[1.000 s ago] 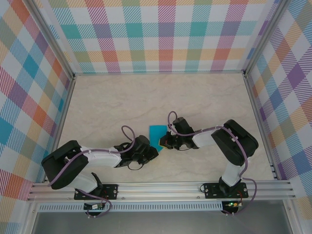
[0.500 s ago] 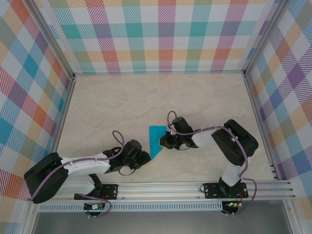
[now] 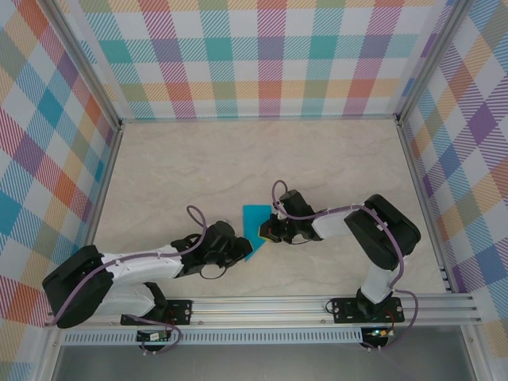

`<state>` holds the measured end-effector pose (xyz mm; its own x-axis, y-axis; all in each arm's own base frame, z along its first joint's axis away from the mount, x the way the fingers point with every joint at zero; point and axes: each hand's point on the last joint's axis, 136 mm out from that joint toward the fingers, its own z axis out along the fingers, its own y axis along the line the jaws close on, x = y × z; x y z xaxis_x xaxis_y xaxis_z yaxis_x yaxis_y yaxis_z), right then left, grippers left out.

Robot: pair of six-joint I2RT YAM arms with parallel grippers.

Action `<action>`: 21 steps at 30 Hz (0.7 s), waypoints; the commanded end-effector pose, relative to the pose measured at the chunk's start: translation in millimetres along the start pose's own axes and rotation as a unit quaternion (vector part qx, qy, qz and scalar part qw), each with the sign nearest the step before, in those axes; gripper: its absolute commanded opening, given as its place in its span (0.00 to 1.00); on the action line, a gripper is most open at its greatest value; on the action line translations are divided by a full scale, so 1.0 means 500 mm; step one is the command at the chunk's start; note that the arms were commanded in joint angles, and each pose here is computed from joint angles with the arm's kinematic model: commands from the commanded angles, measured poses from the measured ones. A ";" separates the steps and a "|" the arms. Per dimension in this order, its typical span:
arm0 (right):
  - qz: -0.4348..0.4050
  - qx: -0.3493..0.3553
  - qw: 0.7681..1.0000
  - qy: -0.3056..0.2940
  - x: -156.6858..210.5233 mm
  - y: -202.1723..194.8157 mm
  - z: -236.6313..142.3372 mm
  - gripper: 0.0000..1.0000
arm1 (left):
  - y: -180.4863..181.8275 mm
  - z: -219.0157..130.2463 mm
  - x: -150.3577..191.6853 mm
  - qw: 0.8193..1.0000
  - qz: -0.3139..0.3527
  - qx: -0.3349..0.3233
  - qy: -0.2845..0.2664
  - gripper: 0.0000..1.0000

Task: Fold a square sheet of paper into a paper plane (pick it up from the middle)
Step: Third fold the triangle at the center of the table.

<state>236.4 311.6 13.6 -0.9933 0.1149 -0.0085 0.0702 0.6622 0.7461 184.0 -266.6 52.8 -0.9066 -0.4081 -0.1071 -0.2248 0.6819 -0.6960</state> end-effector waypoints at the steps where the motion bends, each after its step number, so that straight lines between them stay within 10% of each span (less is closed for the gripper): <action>1: 0.042 0.095 0.995 0.007 0.028 -0.105 0.005 0.05 | -0.055 0.018 -0.013 0.999 0.010 0.038 -0.002 0.31; 21: 0.047 0.109 0.993 0.008 0.031 -0.120 0.004 0.06 | 0.117 0.025 0.049 0.993 -0.027 -0.097 0.057 0.31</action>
<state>237.4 310.9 13.5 -0.9928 0.1193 -0.0105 0.0724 0.6671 0.7415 178.9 -272.9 23.2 -0.9126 -0.4078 -0.0292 -0.2898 0.6956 -0.6574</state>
